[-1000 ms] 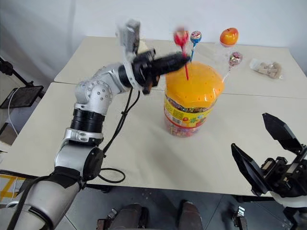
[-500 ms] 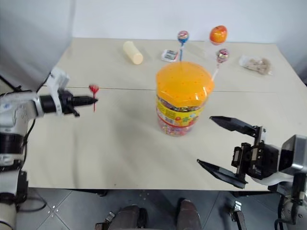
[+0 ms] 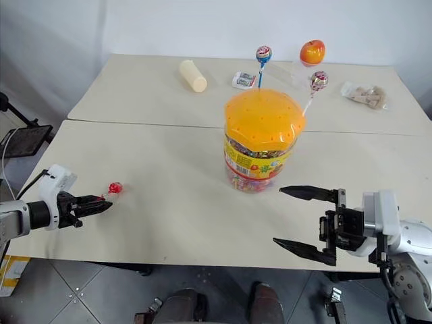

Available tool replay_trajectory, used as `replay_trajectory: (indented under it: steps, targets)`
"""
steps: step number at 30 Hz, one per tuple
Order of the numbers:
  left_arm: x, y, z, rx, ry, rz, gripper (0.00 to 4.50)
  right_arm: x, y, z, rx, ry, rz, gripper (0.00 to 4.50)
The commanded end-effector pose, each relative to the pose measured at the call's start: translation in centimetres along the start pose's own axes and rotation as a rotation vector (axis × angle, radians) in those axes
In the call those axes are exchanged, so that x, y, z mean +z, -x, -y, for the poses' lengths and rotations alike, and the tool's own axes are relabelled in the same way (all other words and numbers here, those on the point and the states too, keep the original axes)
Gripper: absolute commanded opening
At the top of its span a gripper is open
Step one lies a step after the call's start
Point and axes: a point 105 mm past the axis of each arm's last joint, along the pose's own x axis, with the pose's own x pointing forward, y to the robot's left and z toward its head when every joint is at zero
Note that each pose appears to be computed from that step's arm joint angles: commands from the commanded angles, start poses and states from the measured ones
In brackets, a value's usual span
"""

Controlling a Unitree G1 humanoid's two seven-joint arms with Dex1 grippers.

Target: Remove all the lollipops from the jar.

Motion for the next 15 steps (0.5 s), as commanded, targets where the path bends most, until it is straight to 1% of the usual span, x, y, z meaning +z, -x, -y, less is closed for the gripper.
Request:
replay_trajectory:
  steps: [1, 3, 4, 6, 8, 9, 10, 11, 12, 14, 15]
  targets:
    - [0.8, 1.0, -1.6, 0.045, -0.123, 0.033, 2.78, 1.7, 1.1, 1.8, -0.174, 0.011, 0.06, 4.5]
    - [3.0, 1.7, -1.2, -0.038, -0.229, 0.161, 3.37, 3.0, 1.7, 3.2, -0.297, -0.007, 0.127, 4.5]
    - [4.7, 2.4, -0.2, -0.11, -0.277, 0.267, 3.67, 3.3, 2.3, 4.0, -0.372, -0.014, 0.139, 4.5]
    - [7.6, 3.5, 1.0, -0.207, -0.327, 0.441, 3.67, 3.4, 3.4, 5.4, -0.502, -0.024, 0.136, 4.5]
    - [10.9, 4.5, 3.0, -0.336, -0.277, 0.626, 3.67, 3.7, 4.2, 6.5, -0.586, -0.025, 0.143, 4.5]
    - [12.4, 4.7, 4.7, -0.435, -0.252, 0.684, 3.67, 3.8, 4.3, 7.1, -0.613, -0.025, 0.152, 4.5]
    - [13.3, 4.7, 6.0, -0.504, -0.237, 0.71, 3.67, 3.9, 4.4, 7.5, -0.63, -0.026, 0.16, 4.5]
    - [13.9, 4.5, 7.2, -0.558, -0.248, 0.724, 3.95, 3.8, 4.5, 8.3, -0.672, -0.003, 0.136, 4.5]
    - [14.4, 4.2, 8.4, -0.598, -0.268, 0.743, 4.01, 3.3, 4.6, 9.1, -0.722, 0.002, 0.095, 4.5]
    - [16.1, 4.2, 10.7, -0.673, -0.329, 0.866, 4.49, 3.3, 3.2, 9.8, -0.689, 0.019, 0.086, 4.5]
    - [16.8, 4.1, 11.7, -0.714, -0.325, 0.913, 4.49, 3.3, 2.6, 10.3, -0.682, 0.011, 0.095, 4.5]
